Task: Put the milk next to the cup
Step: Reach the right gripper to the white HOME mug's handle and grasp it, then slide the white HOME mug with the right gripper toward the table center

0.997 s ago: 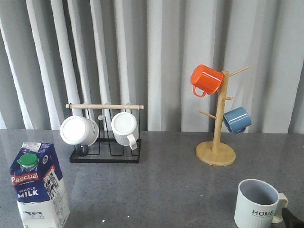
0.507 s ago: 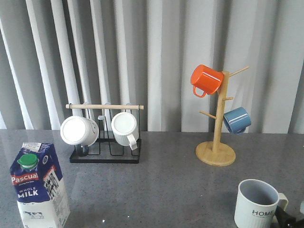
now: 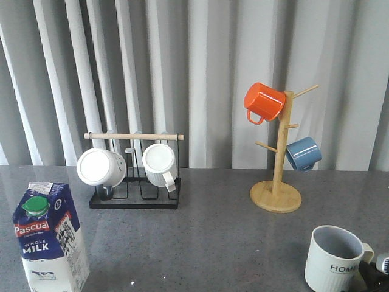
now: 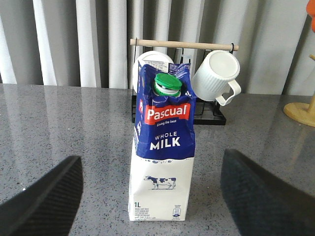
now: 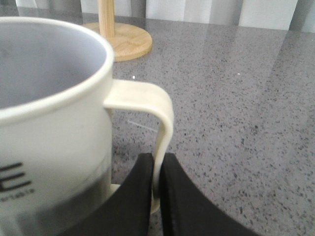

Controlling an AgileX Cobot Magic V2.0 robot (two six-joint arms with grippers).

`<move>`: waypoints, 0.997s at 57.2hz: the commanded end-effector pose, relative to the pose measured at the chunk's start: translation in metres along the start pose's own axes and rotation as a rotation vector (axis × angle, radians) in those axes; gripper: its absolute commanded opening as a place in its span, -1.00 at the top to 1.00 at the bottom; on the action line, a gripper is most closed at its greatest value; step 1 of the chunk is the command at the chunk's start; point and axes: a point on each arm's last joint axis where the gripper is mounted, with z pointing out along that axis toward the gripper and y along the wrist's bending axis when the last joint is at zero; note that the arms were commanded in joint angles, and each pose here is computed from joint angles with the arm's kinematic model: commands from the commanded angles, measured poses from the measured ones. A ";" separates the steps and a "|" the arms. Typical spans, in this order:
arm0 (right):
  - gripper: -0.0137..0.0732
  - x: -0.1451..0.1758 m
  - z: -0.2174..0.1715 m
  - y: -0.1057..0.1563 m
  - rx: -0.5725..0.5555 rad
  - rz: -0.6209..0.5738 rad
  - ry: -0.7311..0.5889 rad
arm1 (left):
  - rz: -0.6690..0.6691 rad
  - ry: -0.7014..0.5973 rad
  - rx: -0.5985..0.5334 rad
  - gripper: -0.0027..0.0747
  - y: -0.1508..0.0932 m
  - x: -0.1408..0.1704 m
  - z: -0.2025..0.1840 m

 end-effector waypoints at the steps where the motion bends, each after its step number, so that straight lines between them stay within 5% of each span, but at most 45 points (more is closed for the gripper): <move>1: 0.70 -0.023 0.000 0.001 -0.018 0.030 -0.143 | -0.004 -0.102 0.018 -0.53 -0.003 -0.018 0.000; 17: 0.70 -0.056 0.002 0.051 -0.117 0.076 -0.201 | -0.004 -0.102 0.018 -0.53 -0.003 -0.018 0.000; 32: 0.69 -0.084 0.008 0.134 -0.167 0.166 -0.163 | -0.004 -0.102 0.018 -0.53 -0.003 -0.018 0.000; 47: 0.69 -0.065 0.014 0.193 -0.079 0.104 -0.112 | -0.004 -0.102 0.018 -0.53 -0.003 -0.018 0.000; 57: 0.69 -0.047 0.014 0.198 0.057 0.166 -0.091 | -0.004 -0.102 0.018 -0.53 -0.003 -0.018 0.000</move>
